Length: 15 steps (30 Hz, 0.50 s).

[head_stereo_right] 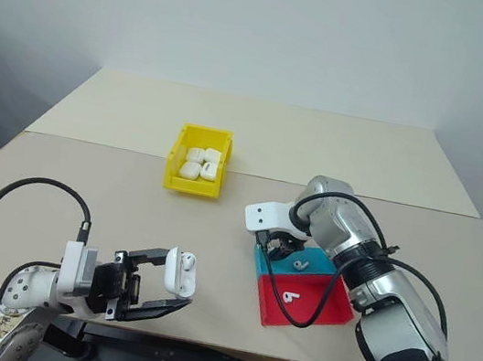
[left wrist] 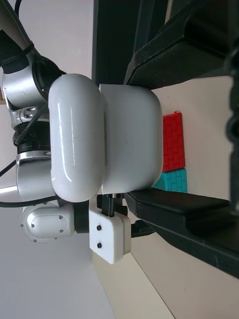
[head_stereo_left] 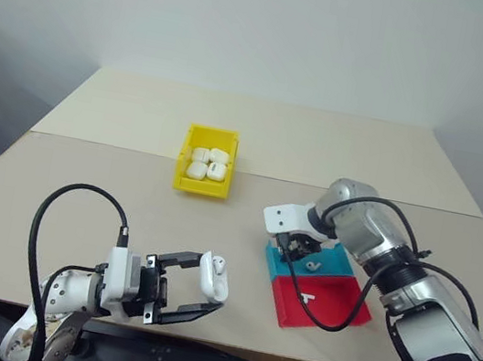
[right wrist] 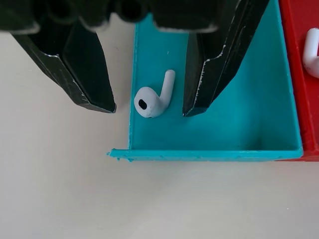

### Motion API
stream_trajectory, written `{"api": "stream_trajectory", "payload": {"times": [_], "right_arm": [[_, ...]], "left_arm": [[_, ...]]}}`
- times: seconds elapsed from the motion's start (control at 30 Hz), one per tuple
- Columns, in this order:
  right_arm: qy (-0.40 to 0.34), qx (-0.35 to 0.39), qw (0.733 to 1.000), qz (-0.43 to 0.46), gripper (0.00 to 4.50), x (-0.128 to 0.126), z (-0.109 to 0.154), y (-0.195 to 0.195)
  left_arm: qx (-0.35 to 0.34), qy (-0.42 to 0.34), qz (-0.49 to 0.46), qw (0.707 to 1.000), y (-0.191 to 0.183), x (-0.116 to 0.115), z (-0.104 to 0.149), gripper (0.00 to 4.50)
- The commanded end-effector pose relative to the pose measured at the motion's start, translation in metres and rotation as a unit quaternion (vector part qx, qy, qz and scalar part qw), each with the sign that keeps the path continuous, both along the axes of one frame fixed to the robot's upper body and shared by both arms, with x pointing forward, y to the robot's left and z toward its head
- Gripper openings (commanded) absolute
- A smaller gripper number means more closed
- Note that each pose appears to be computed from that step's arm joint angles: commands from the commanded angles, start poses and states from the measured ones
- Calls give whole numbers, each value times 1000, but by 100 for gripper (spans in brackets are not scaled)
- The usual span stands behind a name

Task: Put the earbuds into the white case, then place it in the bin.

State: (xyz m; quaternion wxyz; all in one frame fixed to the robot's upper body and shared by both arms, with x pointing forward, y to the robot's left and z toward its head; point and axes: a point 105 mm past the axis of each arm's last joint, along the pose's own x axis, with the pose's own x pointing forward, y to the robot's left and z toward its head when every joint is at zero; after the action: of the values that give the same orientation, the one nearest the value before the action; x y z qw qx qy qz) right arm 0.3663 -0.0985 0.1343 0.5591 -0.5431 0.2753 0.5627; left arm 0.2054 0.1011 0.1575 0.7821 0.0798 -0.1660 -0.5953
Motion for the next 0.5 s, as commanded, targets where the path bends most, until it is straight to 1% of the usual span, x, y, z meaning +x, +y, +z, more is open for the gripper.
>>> {"api": "stream_trajectory", "payload": {"times": [0.03, 0.27, 0.37, 0.5], "right_arm": [[-6, 0, 1000, 0, 260, 0, 3, 1], [-10, 3, 1000, -2, 260, 0, 4, -1], [-10, 12, 1000, 3, 260, -3, 15, -7], [-17, -1, 1000, 6, 260, -7, 23, -23]], "left_arm": [[-4, -23, -5, 1000, -3, -5, 7, 274], [-5, -23, -4, 1000, -3, -5, 7, 274], [-4, -23, -4, 1000, -3, -5, 7, 274], [-4, -24, -5, 1000, -3, -4, 7, 274]]}}
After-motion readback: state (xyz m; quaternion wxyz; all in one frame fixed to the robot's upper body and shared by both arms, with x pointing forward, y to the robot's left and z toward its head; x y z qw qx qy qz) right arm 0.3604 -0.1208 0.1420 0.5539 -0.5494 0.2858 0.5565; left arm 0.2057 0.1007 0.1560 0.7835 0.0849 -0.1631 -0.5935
